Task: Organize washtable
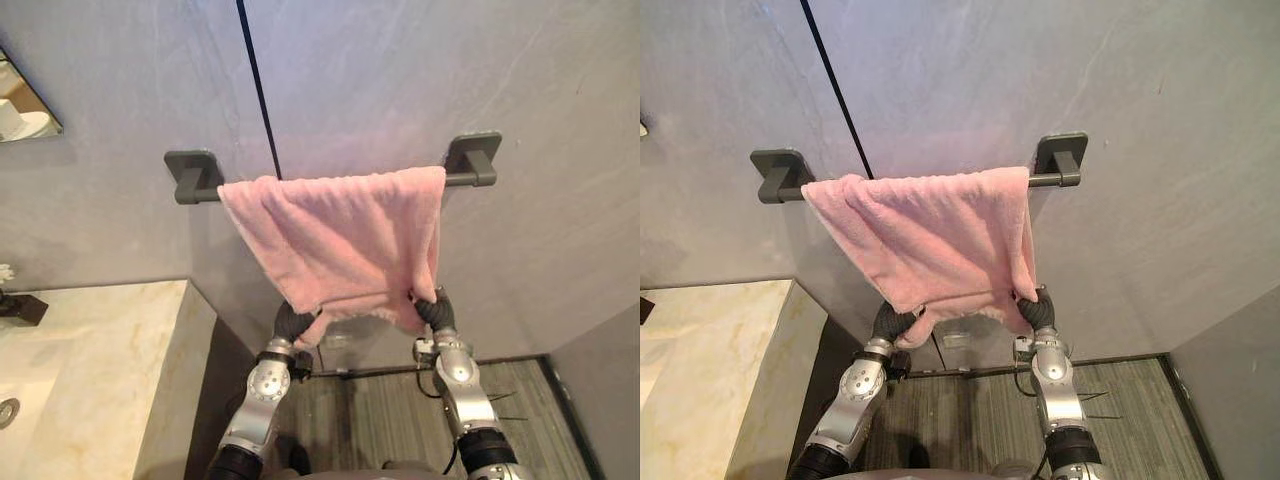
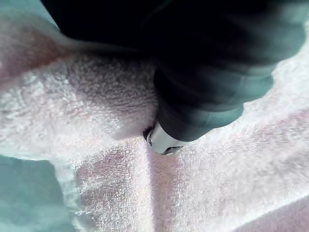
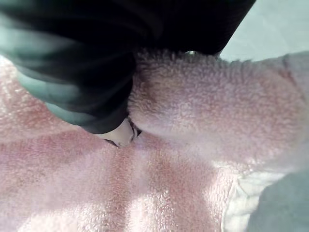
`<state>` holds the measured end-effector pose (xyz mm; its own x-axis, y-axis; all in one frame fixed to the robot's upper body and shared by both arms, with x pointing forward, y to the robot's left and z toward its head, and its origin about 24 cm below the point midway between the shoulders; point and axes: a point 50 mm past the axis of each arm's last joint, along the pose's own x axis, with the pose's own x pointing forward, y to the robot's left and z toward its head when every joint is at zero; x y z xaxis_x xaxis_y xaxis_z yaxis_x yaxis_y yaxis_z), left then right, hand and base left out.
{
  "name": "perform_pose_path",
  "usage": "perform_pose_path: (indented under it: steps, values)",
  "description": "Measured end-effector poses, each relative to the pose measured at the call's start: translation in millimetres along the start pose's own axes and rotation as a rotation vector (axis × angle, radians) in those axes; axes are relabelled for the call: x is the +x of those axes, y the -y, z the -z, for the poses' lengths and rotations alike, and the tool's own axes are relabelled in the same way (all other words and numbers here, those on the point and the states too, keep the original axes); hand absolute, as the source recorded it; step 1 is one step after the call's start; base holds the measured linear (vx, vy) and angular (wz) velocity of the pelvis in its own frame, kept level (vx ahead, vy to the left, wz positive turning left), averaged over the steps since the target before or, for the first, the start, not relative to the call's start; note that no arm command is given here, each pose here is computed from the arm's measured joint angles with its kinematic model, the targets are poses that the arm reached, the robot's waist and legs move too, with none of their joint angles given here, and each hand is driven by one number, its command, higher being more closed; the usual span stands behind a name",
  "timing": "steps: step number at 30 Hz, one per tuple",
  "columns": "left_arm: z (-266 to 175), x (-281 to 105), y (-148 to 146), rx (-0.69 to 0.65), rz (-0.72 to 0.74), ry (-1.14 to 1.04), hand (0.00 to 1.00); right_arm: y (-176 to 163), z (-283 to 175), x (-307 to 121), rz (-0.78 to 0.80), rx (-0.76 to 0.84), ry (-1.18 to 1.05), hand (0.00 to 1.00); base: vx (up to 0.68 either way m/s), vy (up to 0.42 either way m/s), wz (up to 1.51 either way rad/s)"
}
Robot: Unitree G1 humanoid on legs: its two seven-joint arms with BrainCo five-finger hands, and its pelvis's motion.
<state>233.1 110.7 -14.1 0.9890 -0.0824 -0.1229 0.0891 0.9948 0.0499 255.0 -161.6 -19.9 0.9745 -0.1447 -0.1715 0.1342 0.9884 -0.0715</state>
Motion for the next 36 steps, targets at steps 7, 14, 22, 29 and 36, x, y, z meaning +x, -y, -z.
perform_pose_path:
  steps: [7,14,22,29,36]
  values:
    - [7.2,-0.7,-8.4,-0.021,-0.053,-0.033,1.00,-12.7,13.9,-5.0,-0.027,0.030,-0.072,1.00,-0.02,-0.006,0.00]
    - [13.7,-4.7,-25.5,-0.040,-0.134,-0.059,0.00,-13.7,24.3,-9.2,-0.036,0.028,-0.117,0.00,0.00,-0.005,0.01]
    - [16.1,-7.1,-37.2,-0.096,-0.203,-0.069,0.00,-2.9,28.5,-11.2,0.007,0.025,-0.132,0.00,0.00,-0.005,0.01]
    - [33.8,-28.8,-76.5,-0.202,-0.382,-0.134,0.00,42.7,44.8,-23.5,0.199,0.089,-0.194,0.00,0.00,0.000,0.00]
    - [37.2,-42.9,-110.8,-0.255,-0.505,-0.135,0.00,83.4,44.3,-32.3,0.355,0.133,-0.181,0.00,-0.01,-0.006,-0.01]
